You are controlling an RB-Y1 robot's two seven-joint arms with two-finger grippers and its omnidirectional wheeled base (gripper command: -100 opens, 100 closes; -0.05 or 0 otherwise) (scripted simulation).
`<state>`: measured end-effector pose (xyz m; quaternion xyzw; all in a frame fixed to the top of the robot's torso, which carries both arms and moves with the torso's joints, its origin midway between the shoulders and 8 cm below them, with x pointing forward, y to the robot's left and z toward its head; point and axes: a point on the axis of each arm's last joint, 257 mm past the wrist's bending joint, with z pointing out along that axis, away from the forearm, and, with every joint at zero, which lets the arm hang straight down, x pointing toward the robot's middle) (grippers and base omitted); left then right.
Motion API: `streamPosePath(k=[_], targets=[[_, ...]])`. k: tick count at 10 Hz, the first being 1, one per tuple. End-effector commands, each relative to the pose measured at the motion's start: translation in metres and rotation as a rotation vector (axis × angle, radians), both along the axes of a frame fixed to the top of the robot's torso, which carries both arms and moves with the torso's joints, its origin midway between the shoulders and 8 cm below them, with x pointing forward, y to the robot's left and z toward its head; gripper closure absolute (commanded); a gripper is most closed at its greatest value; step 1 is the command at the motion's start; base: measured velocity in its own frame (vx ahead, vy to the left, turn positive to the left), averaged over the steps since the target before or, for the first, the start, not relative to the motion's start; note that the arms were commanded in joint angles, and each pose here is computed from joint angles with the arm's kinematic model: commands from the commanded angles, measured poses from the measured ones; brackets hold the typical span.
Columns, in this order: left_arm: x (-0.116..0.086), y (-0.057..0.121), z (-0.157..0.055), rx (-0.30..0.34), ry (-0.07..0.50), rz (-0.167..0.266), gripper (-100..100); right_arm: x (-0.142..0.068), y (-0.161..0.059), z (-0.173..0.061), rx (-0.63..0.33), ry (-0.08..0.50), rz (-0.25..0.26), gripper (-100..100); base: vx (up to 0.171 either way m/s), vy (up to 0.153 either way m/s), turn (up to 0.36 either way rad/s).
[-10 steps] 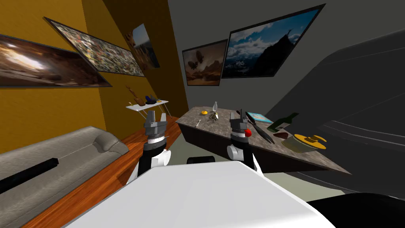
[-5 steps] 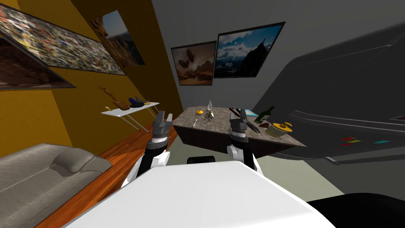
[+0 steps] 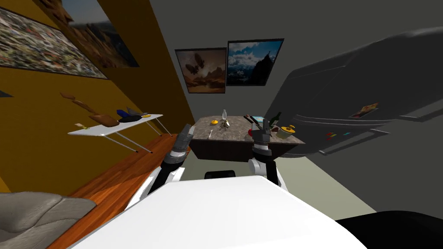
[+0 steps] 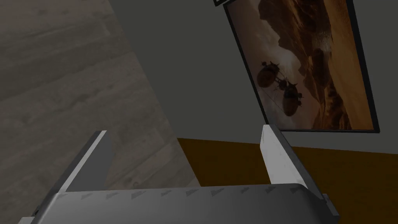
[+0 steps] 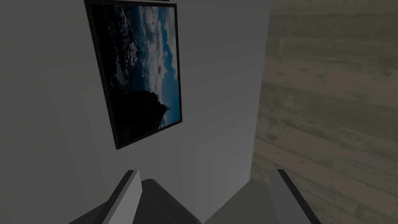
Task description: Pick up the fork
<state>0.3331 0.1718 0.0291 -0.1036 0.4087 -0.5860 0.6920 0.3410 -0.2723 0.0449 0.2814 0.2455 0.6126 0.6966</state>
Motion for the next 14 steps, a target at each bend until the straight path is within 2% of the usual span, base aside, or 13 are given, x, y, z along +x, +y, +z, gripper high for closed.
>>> streamPosePath(k=[1,2,3,4,5,6,7,8,9,12,13,14], targets=[[-0.001,-0.022,-0.011,0.071,0.023,-0.039,-100,0.0,0.0,0.0,0.0,0.0,0.0,0,-0.079,0.094,-0.427],[-0.003,-0.026,-0.015,0.111,0.023,-0.044,-100,0.0,0.0,0.0,0.0,0.0,0.0,0,-0.082,0.078,-0.295],[-0.005,-0.039,-0.023,0.158,0.038,-0.07,-100,0.0,0.0,0.0,0.0,0.0,0.0,0,-0.086,0.087,-0.361],[-0.006,-0.042,-0.026,0.189,0.037,-0.074,-100,0.0,0.0,0.0,0.0,0.0,0.0,0,-0.062,0.074,-0.277],[-0.009,-0.055,-0.036,0.241,0.05,-0.097,-100,0.0,0.0,0.0,0.0,0.0,0.0,0,-0.069,0.077,-0.376],[-0.01,-0.057,-0.04,0.271,0.051,-0.104,-100,0.0,0.0,0.0,0.0,0.0,0.0,0,-0.062,0.064,-0.272],[-0.014,-0.069,-0.05,0.322,0.064,-0.128,-100,0.0,0.0,0.0,0.0,0.0,0.0,0,-0.07,0.068,-0.321],[-0.016,-0.071,-0.055,0.356,0.063,-0.135,-100,0.0,0.0,0.0,0.0,0.0,0.0,0,-0.061,0.057,-0.32],[-0.02,-0.082,-0.066,0.403,0.076,-0.159,-100,0.0,0.0,0.0,0.0,0.0,0.0,0,-0.073,0.071,-0.375],[-0.031,-0.094,-0.09,0.534,0.085,-0.198,-100,0.0,0.0,0.0,0.0,0.0,0.0,0,-0.058,0.061,-0.369],[-0.038,-0.102,-0.103,0.58,0.098,-0.224,-100,0.0,0.0,0.0,0.0,0.0,0.0,0,-0.077,0.041,-0.43],[-0.04,-0.103,-0.11,0.625,0.093,-0.23,-100,0.0,0.0,0.0,0.0,0.0,0.0,0,-0.069,0.047,-0.321]])
